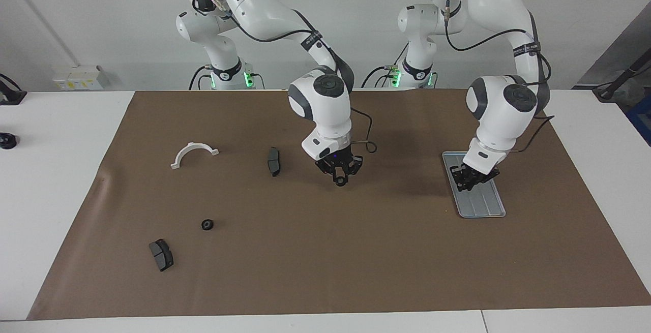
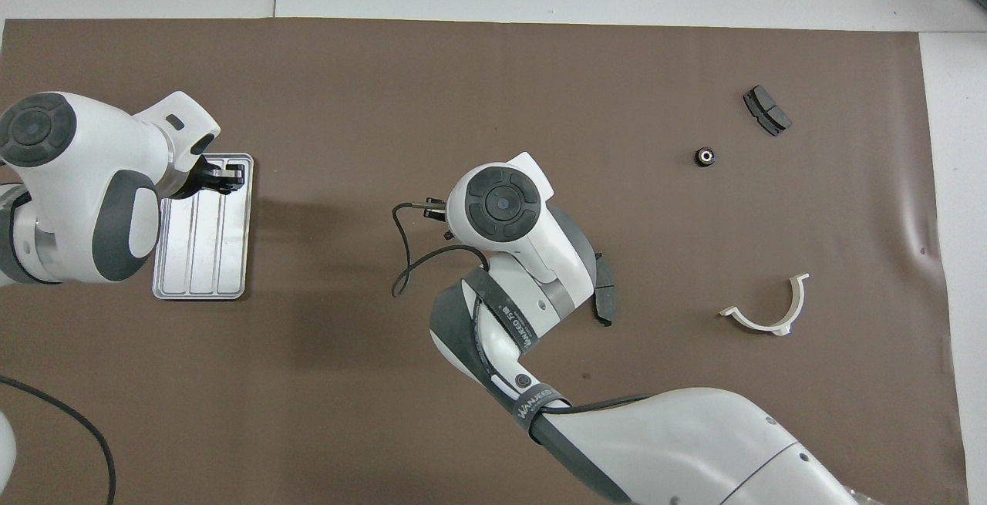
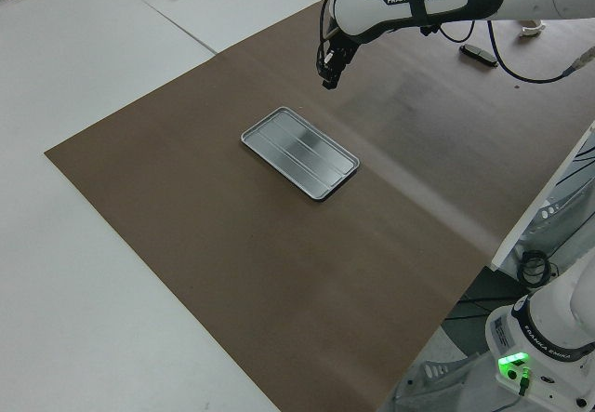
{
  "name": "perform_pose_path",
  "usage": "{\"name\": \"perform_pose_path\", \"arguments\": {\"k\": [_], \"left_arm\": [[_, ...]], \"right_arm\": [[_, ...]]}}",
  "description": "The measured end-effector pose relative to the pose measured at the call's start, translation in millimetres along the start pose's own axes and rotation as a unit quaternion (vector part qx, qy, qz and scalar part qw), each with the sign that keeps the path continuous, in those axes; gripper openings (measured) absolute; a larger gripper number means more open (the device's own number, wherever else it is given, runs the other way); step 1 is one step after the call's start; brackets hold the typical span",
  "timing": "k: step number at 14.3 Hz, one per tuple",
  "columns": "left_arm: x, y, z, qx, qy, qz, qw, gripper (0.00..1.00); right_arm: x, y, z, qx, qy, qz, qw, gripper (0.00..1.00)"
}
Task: Pick bearing gear from pile to tray
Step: 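Place the bearing in the tray while the right gripper carries another, then set the second bearing mid-table with the right gripper while the left withdraws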
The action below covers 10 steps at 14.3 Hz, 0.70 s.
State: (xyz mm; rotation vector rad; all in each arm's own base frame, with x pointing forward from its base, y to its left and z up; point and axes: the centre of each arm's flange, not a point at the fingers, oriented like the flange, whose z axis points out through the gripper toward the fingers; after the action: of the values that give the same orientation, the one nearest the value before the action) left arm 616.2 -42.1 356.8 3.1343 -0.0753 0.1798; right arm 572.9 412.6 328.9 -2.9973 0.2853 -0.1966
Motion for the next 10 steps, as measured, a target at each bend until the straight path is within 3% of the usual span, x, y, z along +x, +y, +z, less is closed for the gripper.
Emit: {"name": "perform_pose_path", "arguments": {"k": [3,6,10], "left_arm": [[2,-16,22,0.000,0.001,0.017,1.000,0.24],[4,-33,36,0.002,0.006,0.030,1.000,0.24],[4,-30,44,0.000,0.004,0.035,0.999,0.24]], "right_arm": [[-6,-3,17,-0.014,0.007,0.004,1.000,0.34],[-11,-7,21,-0.019,0.010,-0.003,1.000,0.42],[17,10,-7,-0.027,0.046,-0.001,0.999,0.85]]}}
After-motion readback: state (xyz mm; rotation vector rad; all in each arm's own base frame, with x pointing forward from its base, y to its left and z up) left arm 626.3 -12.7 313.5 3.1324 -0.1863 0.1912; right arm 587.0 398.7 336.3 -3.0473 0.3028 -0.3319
